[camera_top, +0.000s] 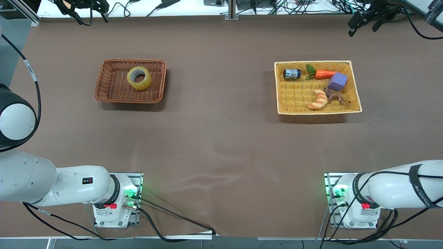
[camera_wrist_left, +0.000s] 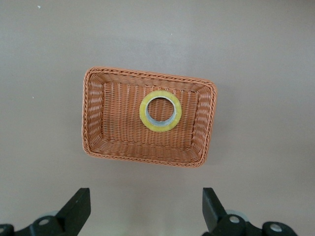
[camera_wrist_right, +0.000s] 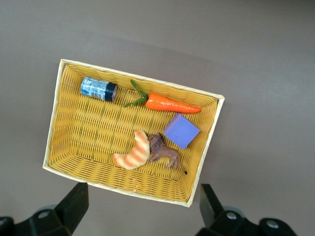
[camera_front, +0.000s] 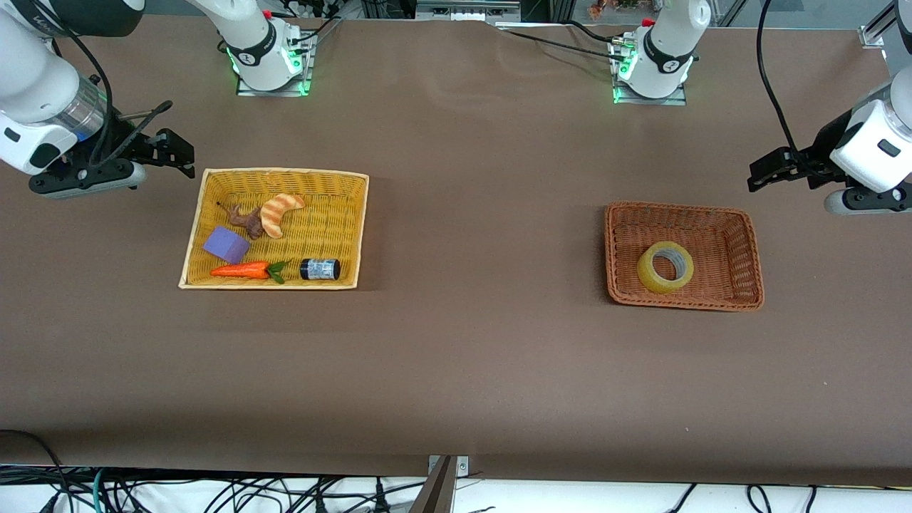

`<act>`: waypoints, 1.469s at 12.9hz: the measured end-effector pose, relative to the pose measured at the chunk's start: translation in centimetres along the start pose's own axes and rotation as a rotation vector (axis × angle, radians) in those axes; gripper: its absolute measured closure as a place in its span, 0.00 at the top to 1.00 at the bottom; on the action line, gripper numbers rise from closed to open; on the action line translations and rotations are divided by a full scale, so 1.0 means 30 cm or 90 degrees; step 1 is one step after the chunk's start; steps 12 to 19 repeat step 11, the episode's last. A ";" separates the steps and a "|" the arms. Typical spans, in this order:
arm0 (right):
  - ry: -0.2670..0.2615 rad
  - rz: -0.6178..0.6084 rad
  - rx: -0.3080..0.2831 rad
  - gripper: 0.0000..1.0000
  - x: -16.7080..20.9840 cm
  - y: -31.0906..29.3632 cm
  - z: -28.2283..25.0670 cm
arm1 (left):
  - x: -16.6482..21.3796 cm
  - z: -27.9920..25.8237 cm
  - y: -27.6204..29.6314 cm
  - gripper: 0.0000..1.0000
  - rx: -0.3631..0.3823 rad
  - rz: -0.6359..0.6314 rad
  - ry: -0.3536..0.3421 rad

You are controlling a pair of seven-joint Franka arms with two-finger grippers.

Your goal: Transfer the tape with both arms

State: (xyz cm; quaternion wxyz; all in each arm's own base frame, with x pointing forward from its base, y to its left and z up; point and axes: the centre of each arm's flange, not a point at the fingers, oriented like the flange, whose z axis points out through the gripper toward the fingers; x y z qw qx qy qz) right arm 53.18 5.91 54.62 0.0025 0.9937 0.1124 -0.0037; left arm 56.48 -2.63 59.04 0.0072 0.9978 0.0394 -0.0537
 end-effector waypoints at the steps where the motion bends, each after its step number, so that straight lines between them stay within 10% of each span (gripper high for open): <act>1: 0.000 0.000 0.000 1.00 0.000 0.000 0.000 | 0.000 0.000 0.000 1.00 0.000 0.000 0.000; 19: -0.002 -0.005 0.000 1.00 0.000 -0.014 0.001 | 0.000 0.000 0.001 1.00 0.000 0.000 0.000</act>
